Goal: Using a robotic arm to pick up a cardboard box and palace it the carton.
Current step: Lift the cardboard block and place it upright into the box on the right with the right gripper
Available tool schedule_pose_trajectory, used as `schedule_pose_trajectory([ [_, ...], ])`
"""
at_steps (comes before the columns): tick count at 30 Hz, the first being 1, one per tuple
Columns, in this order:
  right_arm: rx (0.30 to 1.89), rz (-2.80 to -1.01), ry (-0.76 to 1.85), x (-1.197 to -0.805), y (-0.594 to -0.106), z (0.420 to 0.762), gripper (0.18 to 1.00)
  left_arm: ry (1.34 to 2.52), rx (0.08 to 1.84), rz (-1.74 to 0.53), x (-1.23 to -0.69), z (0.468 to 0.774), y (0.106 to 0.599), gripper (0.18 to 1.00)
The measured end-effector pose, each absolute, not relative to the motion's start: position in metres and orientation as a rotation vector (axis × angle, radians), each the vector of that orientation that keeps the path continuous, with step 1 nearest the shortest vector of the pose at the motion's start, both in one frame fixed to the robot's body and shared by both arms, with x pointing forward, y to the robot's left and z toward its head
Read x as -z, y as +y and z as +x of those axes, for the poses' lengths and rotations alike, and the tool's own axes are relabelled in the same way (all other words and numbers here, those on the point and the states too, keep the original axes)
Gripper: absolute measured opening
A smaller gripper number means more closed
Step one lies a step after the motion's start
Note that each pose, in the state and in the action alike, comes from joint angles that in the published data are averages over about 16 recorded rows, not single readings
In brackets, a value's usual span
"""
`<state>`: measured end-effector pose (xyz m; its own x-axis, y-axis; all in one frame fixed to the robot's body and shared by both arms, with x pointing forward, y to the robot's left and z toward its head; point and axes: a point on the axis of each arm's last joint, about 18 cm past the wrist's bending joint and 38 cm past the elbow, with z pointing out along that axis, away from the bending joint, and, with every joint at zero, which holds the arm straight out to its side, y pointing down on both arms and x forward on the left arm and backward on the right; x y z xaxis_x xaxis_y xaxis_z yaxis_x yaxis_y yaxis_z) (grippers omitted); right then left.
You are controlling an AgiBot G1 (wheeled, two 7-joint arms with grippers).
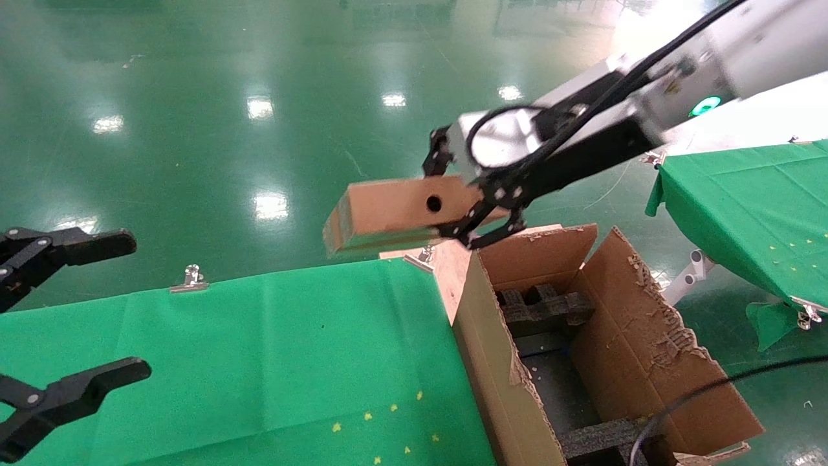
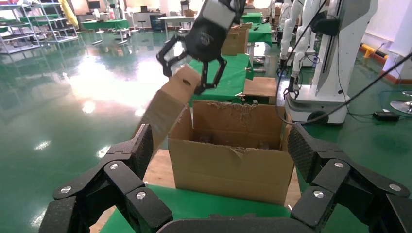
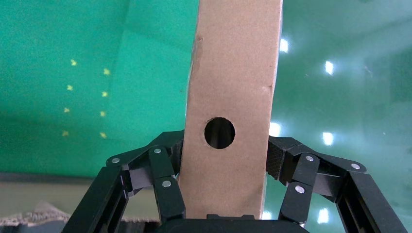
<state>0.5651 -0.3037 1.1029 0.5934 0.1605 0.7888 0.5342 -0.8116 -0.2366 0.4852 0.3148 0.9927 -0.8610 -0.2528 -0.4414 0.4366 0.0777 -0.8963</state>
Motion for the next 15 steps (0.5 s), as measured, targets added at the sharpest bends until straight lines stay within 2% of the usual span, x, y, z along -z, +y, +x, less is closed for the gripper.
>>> schedule_pose_trajectory([
  [8,1.145,-2.370,-0.436,-1.115,-0.345,0.555,0.326,1.869,1.835,0.181,-0.993,0.485,0.315,1.001],
  [15,1.184,-2.376,-0.243,-1.110,-0.404,0.541,0.322,1.869,1.835,0.181,-0.993,0.485,0.315,1.001],
])
